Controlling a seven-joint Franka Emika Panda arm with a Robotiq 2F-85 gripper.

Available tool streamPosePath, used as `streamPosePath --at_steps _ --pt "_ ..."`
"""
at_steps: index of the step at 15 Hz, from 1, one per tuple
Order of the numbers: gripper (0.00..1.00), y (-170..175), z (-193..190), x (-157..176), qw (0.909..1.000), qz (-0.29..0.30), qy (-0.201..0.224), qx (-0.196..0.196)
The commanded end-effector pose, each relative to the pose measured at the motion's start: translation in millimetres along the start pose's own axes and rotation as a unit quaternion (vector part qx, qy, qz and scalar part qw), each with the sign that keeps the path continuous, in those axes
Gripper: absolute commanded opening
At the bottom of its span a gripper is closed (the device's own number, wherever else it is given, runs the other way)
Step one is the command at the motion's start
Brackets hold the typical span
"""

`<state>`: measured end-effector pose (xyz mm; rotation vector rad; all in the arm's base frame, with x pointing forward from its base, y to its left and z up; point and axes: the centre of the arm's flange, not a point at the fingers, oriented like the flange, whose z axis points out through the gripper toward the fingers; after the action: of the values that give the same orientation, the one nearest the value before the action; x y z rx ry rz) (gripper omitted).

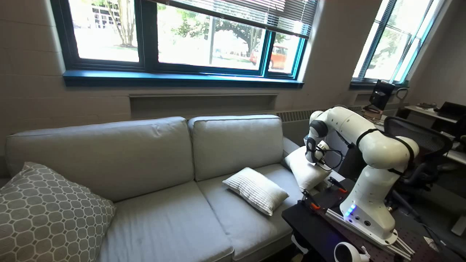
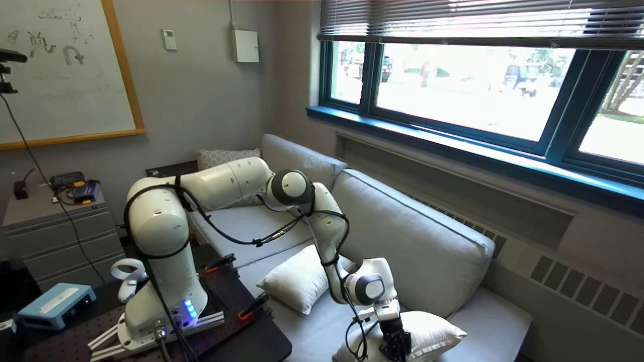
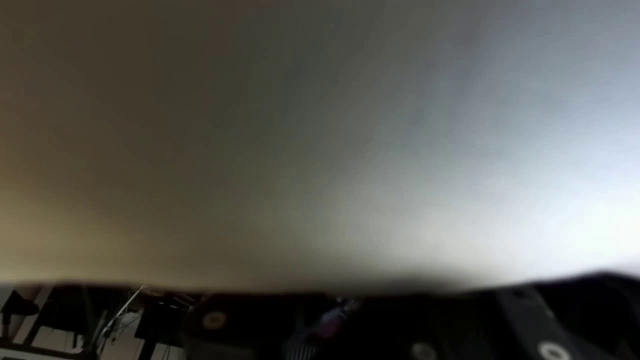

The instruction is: Place the striped pillows against the right armrest

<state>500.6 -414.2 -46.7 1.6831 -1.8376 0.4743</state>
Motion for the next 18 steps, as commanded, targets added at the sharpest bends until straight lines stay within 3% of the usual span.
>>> streamPosePath --at_steps 1,9,16,18 --pt "0.41 11.6 11.0 13.1 0.9991 -0.016 0.011 -0.038" --pt "0.99 -2.8 -24.6 7.2 0.9946 -0.047 0.059 -0.072" --pt "1.0 -30.4 -89.2 -0.5 0.9894 -0.053 0.126 -0.05" --pt "1.0 -43.4 -121.9 -20.7 0.9932 -0.081 0.083 0.009"
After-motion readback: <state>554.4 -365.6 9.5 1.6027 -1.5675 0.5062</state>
